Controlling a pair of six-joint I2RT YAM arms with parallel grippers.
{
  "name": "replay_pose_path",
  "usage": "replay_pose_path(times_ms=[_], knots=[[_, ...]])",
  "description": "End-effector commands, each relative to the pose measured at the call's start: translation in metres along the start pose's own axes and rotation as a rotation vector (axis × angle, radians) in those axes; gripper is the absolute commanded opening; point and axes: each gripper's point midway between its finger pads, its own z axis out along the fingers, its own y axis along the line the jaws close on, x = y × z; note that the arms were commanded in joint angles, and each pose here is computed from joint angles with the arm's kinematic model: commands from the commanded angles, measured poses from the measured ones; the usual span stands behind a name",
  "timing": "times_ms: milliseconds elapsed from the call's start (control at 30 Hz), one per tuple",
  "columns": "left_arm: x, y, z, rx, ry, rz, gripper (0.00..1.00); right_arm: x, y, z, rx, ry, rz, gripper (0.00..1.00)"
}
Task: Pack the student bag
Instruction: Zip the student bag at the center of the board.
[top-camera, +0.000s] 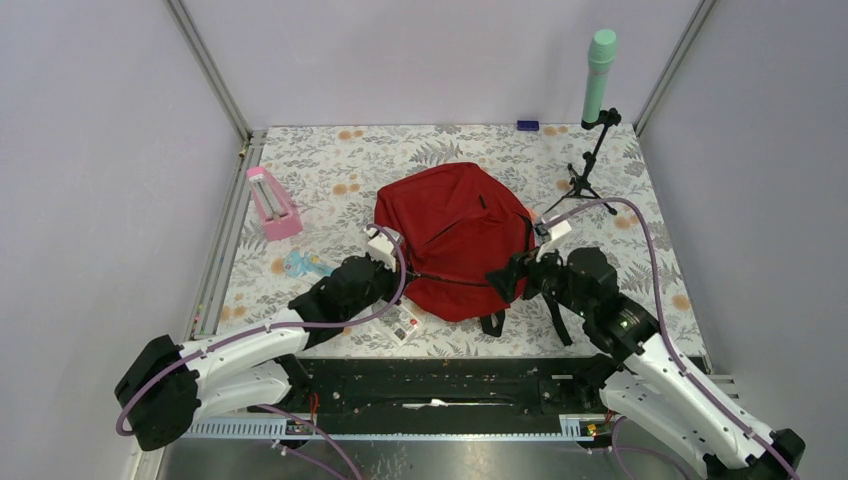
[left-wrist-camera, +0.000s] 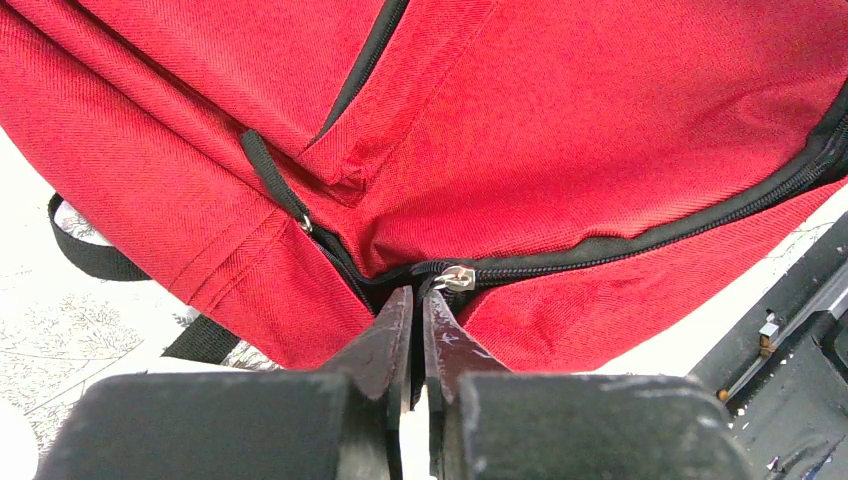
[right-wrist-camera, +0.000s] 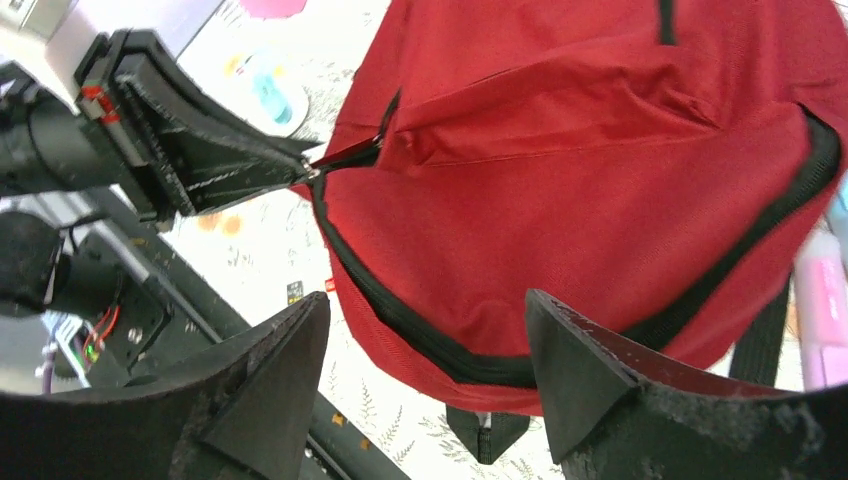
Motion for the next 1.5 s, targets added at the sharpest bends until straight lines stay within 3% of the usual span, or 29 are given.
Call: replay_pose_path(times_ms=[0, 200, 400, 600, 667, 767, 833, 900, 1467], knots=[[-0.017, -0.009, -0.001, 0.051, -0.065, -0.001, 0.0, -0.022, 0.037, 0.005, -0.206, 0.003, -0.16, 0.79], [-0.022, -0.012, -0.002, 0.063, -0.082, -0.006, 0.0, -0.015, 0.062, 0.031, -0.324, 0.081, -0.25, 0.8], [-0.024, -0.013, -0.001, 0.067, -0.086, -0.006, 0.0, 0.027, 0.063, 0.064, -0.285, 0.252, -0.385, 0.79], [-0.024, -0.011, -0.002, 0.057, -0.086, 0.003, 0.0, 0.043, 0.053, 0.091, -0.19, 0.243, -0.448, 0.76], [-0.022, -0.009, -0.003, 0.048, -0.084, 0.006, 0.0, 0.039, 0.058, 0.095, -0.202, 0.207, -0.448, 0.64], [-0.021, 0.0, -0.002, 0.005, -0.082, 0.006, 0.0, 0.039, 0.06, 0.096, -0.2, 0.21, -0.446, 0.28], [-0.019, 0.01, -0.001, -0.04, -0.07, -0.004, 0.0, 0.038, 0.062, 0.093, -0.199, 0.207, -0.443, 0.09], [-0.018, 0.02, 0.001, -0.08, -0.057, -0.019, 0.0, 0.037, 0.063, 0.09, -0.198, 0.196, -0.435, 0.0], [-0.013, 0.081, 0.014, -0.262, 0.017, -0.144, 0.0, 0.033, 0.079, 0.05, -0.27, 0.135, -0.319, 0.0]])
